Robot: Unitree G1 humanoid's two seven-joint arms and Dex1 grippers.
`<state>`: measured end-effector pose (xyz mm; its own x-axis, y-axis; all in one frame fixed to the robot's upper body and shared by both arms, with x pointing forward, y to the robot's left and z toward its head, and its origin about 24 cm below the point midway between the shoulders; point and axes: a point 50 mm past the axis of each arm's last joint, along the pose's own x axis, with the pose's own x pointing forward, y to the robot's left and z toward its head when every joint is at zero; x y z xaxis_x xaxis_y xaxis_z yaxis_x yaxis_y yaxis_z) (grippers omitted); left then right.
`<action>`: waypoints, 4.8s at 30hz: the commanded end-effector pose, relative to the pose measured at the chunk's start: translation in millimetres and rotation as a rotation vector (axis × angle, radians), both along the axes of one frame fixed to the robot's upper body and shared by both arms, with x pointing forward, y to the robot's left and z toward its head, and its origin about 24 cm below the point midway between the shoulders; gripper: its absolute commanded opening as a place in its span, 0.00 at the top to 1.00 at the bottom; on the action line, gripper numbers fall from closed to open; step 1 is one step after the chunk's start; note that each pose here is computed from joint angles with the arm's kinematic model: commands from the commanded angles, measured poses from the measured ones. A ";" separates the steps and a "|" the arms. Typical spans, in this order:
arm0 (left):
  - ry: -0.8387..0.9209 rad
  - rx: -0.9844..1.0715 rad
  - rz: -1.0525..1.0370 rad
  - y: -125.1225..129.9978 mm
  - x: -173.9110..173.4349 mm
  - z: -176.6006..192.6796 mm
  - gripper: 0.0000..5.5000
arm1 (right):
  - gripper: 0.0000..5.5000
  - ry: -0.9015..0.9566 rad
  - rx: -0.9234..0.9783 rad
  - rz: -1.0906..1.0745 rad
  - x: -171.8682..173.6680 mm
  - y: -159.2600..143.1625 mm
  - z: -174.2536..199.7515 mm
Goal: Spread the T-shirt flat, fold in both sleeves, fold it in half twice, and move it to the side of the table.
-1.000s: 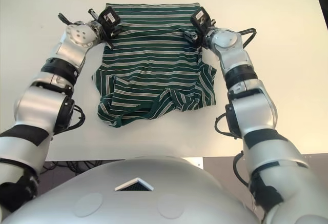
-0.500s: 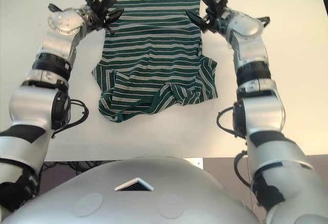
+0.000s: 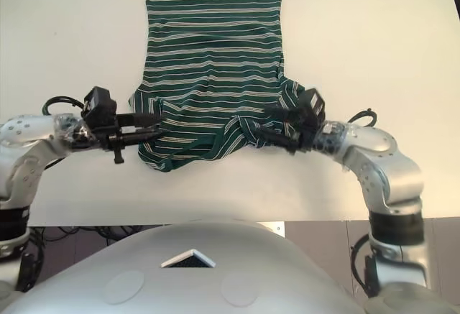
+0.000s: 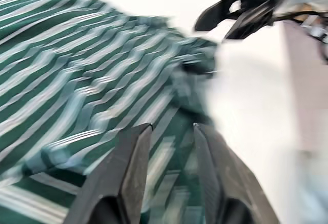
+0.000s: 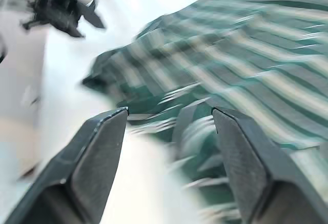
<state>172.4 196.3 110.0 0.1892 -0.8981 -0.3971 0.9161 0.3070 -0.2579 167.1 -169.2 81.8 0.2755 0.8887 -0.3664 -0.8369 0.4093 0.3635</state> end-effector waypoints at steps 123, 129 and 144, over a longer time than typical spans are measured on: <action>-0.369 0.198 0.654 30.8 142.8 -7.9 0.58 | 0.31 -0.322 -0.089 -0.479 129.9 -22.2 1.3; -0.319 0.252 0.642 -34.8 163.2 -61.9 0.58 | 0.31 -0.227 -0.138 -0.452 157.8 15.6 -40.7; -0.333 0.646 0.602 -47.8 191.3 -94.7 0.58 | 0.31 -0.270 -0.495 -0.443 190.6 42.2 -70.1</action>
